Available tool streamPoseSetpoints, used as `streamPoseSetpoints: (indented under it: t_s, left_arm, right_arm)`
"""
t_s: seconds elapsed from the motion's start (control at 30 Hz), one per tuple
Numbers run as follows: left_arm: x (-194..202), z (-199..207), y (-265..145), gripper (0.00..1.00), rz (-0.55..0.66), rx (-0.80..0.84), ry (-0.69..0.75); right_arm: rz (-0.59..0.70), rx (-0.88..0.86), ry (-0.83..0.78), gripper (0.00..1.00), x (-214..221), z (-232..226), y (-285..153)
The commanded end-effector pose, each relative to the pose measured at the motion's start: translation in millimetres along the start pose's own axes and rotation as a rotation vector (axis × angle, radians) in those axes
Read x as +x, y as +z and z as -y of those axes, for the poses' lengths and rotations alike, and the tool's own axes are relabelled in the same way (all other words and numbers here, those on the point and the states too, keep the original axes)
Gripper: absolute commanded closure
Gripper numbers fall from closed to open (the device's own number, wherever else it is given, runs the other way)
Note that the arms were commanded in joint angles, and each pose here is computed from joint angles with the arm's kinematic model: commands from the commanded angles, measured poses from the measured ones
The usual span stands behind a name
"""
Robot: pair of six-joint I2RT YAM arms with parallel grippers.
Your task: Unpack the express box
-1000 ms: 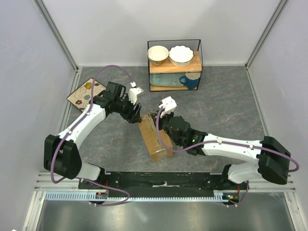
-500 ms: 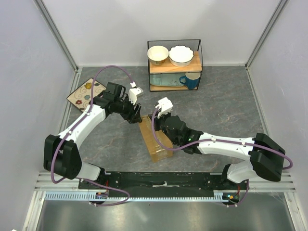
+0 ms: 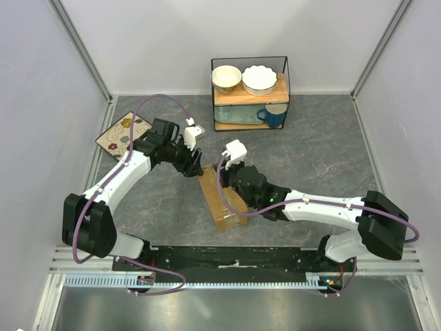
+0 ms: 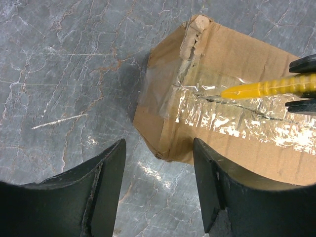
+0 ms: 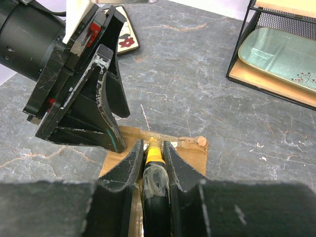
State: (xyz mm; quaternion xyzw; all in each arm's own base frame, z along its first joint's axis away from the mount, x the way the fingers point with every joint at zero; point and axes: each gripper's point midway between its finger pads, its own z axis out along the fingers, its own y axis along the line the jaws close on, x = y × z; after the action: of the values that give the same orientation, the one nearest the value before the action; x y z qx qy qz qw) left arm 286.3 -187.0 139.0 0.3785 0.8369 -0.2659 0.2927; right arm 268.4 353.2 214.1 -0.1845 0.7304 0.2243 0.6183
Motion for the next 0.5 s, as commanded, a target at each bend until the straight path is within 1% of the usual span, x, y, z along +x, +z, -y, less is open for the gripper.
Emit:
streamPoseSetpoints:
  t_s: [0.0, 0.47]
  left_arm:
    - [33, -7, 9, 0.37, -0.102, -0.036, -0.037]
    - [33, -7, 9, 0.37, -0.103, -0.032, -0.045]
  right_arm:
    - [0.039, 0.005, 0.005, 1.00, -20, 1, -1]
    - [0.032, 0.008, -0.001, 1.00, -31, 0, -3]
